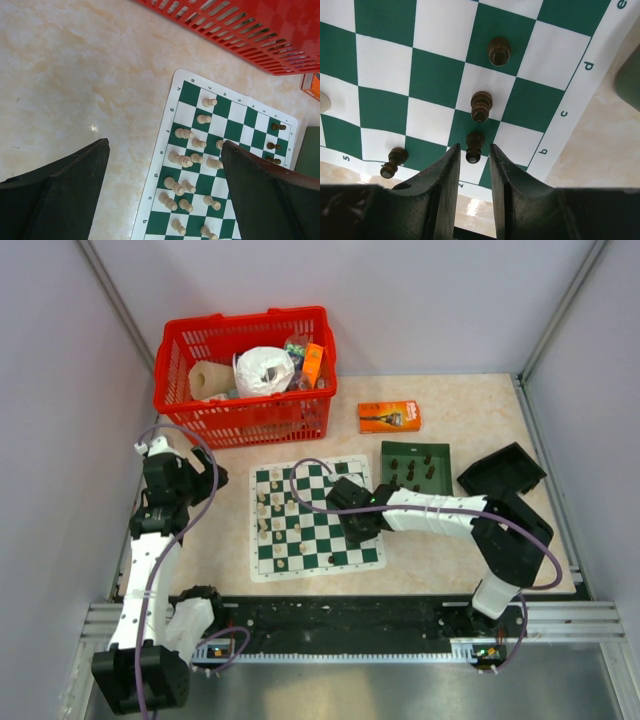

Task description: Set up the chess pieces on the board

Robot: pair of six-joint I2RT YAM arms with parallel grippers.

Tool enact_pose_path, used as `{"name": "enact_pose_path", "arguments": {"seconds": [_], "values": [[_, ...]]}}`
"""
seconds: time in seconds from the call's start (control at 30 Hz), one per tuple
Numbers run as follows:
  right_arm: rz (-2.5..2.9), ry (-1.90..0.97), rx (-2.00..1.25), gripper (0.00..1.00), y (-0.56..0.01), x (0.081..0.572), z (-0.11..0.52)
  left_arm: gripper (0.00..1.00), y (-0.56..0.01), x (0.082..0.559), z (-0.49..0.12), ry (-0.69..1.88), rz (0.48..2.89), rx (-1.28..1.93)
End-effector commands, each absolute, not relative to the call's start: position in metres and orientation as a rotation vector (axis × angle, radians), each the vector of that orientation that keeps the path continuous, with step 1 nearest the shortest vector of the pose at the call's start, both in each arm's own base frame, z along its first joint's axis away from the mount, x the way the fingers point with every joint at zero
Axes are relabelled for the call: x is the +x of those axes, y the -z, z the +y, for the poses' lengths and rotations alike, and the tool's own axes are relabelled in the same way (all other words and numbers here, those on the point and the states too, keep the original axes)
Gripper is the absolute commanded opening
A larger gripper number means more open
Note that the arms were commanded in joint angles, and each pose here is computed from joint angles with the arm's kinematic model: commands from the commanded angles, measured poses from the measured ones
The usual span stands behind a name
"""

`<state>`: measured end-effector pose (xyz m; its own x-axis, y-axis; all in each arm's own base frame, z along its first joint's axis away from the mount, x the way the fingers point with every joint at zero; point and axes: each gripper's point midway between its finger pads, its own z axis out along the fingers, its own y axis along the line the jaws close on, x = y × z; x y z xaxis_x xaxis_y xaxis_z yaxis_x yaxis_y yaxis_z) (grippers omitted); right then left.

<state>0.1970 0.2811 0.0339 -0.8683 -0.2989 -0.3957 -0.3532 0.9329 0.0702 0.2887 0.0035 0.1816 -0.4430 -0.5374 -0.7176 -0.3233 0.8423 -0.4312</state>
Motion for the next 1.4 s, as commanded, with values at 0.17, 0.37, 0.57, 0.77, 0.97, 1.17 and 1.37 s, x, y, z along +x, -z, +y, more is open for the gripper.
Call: {"name": "enact_pose_path", "arguments": {"seconds": [0.17, 0.37, 0.57, 0.77, 0.97, 1.17, 1.37], "values": [[2.538, -0.361, -0.489, 0.33, -0.101, 0.212, 0.307, 0.99, -0.189, 0.296, 0.002, 0.31, 2.026, -0.621], [2.577, -0.437, -0.607, 0.35, -0.086, 0.182, 0.338, 0.99, -0.191, 0.295, 0.002, 0.308, 2.023, -0.619], [2.632, -0.476, -0.68, 0.37, -0.064, 0.163, 0.352, 0.99, -0.189, 0.293, 0.004, 0.291, 2.03, -0.623], [2.652, -0.51, -0.717, 0.37, -0.056, 0.155, 0.357, 0.99, -0.188, 0.292, 0.005, 0.284, 2.032, -0.625], [2.675, -0.507, -0.741, 0.38, -0.049, 0.15, 0.358, 0.99, -0.189, 0.293, 0.006, 0.284, 2.03, -0.627], [2.686, -0.491, -0.753, 0.36, -0.045, 0.149, 0.357, 0.99, -0.187, 0.294, 0.005, 0.284, 2.035, -0.626], [2.689, -0.442, -0.748, 0.31, -0.041, 0.152, 0.353, 0.99, -0.188, 0.293, 0.006, 0.283, 2.032, -0.626]]}}
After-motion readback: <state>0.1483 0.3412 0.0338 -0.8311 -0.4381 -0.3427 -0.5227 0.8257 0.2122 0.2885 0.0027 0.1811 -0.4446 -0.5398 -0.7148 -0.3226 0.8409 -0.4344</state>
